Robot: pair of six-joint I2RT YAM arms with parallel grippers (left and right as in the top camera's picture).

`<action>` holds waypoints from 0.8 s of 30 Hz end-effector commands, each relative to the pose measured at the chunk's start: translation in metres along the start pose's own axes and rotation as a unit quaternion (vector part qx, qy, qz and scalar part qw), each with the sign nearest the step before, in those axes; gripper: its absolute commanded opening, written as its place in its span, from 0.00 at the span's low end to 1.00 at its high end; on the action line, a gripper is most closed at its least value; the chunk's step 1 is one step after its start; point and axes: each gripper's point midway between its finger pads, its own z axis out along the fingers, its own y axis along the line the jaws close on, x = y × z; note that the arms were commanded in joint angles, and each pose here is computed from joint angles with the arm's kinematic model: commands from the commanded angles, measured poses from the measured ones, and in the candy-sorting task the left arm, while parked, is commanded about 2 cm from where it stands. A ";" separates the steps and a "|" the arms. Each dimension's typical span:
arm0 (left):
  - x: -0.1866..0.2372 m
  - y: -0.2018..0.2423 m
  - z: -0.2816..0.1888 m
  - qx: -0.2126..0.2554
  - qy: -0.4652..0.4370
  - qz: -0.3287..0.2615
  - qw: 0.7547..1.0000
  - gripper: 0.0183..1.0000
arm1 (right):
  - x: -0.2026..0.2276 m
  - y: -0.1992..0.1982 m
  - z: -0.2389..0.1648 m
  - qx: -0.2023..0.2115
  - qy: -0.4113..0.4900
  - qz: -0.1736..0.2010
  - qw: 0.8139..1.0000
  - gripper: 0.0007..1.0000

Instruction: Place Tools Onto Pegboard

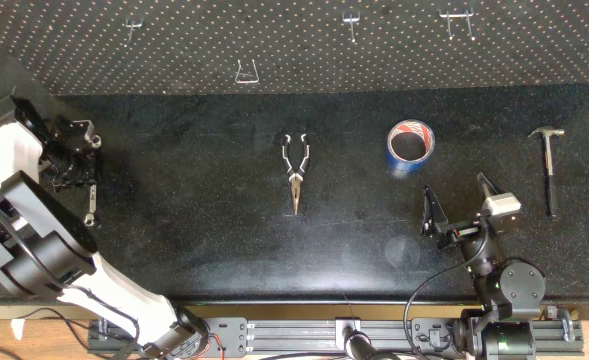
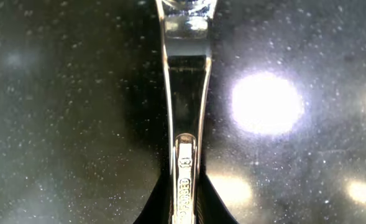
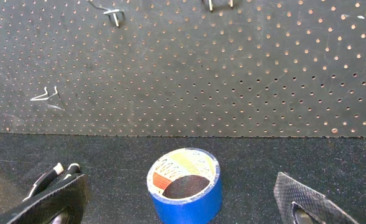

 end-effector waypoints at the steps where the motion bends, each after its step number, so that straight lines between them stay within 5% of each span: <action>1: -0.023 0.004 -0.059 -0.045 -0.096 -0.056 0.993 0.01 | 0.001 0.003 0.000 -0.008 0.001 0.005 1.000 0.98; 7: -0.019 -0.049 -0.149 -0.113 -0.295 -0.036 0.948 0.01 | 0.001 0.003 0.000 -0.008 0.001 0.005 1.000 0.98; 11: -0.014 -0.151 -0.168 -0.062 -0.396 0.027 0.916 0.01 | 0.001 0.003 0.000 -0.008 0.001 0.005 1.000 0.98; 13: -0.019 -0.176 -0.175 -0.043 -0.412 0.013 0.910 0.01 | 0.001 0.003 0.000 -0.008 0.001 0.005 1.000 0.98; 24: -0.063 -0.177 -0.193 -0.051 -0.463 -0.008 0.885 0.01 | 0.001 0.003 0.000 -0.008 0.001 0.005 1.000 0.98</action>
